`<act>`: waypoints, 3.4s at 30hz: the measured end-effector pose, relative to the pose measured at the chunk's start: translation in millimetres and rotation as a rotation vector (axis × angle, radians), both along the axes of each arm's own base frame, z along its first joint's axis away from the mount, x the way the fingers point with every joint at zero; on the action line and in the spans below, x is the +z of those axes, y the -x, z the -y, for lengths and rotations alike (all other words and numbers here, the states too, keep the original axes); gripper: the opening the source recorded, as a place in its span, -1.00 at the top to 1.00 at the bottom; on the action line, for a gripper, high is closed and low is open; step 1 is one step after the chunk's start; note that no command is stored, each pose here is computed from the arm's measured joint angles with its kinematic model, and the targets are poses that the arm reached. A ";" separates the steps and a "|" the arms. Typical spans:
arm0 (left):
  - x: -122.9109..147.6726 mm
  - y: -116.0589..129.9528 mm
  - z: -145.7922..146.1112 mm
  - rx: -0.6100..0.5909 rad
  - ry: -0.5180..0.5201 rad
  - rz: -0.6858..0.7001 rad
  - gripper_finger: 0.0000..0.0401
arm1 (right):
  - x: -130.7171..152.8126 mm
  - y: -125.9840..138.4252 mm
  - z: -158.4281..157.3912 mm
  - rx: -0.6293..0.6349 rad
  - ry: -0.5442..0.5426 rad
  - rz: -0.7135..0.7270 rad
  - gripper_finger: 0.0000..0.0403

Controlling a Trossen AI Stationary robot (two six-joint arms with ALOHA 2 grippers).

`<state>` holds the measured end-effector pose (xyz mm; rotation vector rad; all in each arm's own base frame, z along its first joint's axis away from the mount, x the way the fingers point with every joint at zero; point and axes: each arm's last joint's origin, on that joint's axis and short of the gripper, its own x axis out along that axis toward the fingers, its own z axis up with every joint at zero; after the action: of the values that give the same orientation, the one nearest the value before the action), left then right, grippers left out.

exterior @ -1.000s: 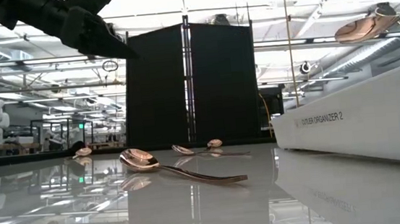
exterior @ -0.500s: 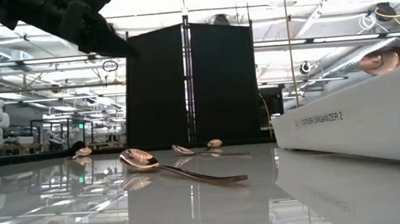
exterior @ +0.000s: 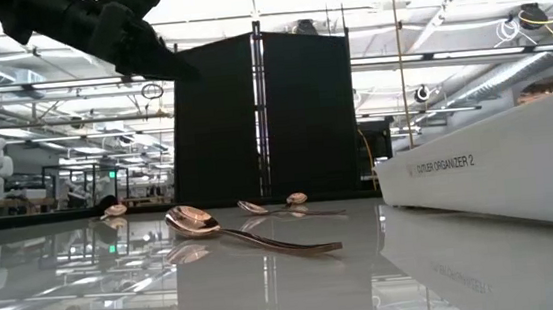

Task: Sort silverware
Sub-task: Put the brown spoon in the white silverware organizer

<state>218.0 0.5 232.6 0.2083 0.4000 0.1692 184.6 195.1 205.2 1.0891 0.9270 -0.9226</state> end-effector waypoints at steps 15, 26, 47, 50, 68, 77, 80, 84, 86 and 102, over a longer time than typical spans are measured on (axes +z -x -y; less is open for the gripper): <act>-4.2 -2.7 0.0 0.000 -0.002 -0.021 0.26 | 0.0 -8.5 2.8 -0.022 -0.077 -0.024 1.00; -4.4 -2.6 0.0 0.000 -0.002 -0.023 0.26 | -1.5 -7.2 16.4 -0.054 -0.051 -0.156 1.00; -4.2 -2.6 0.1 0.000 -0.002 -0.022 0.26 | -30.2 -24.8 3.5 -0.081 -0.139 -0.222 1.00; -4.2 -2.6 0.1 0.000 -0.001 -0.021 0.26 | -30.1 -27.9 4.9 -0.106 -0.154 -0.210 1.00; -4.3 -2.8 1.3 -0.041 0.015 -0.022 0.26 | -27.6 -27.1 6.9 -0.135 -0.190 -0.242 0.34; -4.3 -2.8 1.3 -0.041 0.016 -0.022 0.26 | -5.0 -20.9 15.2 -0.054 -0.194 -0.182 0.29; -4.3 -2.8 1.3 -0.041 0.016 -0.023 0.26 | 1.2 -20.0 18.2 -0.016 -0.162 -0.136 0.29; -5.2 -2.4 1.5 -0.044 0.019 -0.032 0.26 | 6.1 -24.2 25.3 0.020 -0.097 -0.069 0.29; -6.3 -1.9 1.5 -0.032 0.046 -0.039 0.26 | 8.0 -28.0 29.3 0.045 -0.061 -0.033 0.29; -22.3 35.1 -52.2 0.838 0.456 -0.260 0.30 | 13.0 -63.2 71.2 0.329 0.291 0.047 0.30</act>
<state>182.9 52.7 210.3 -0.4068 0.7568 0.8690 247.8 123.9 218.1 0.6830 0.8700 -0.7278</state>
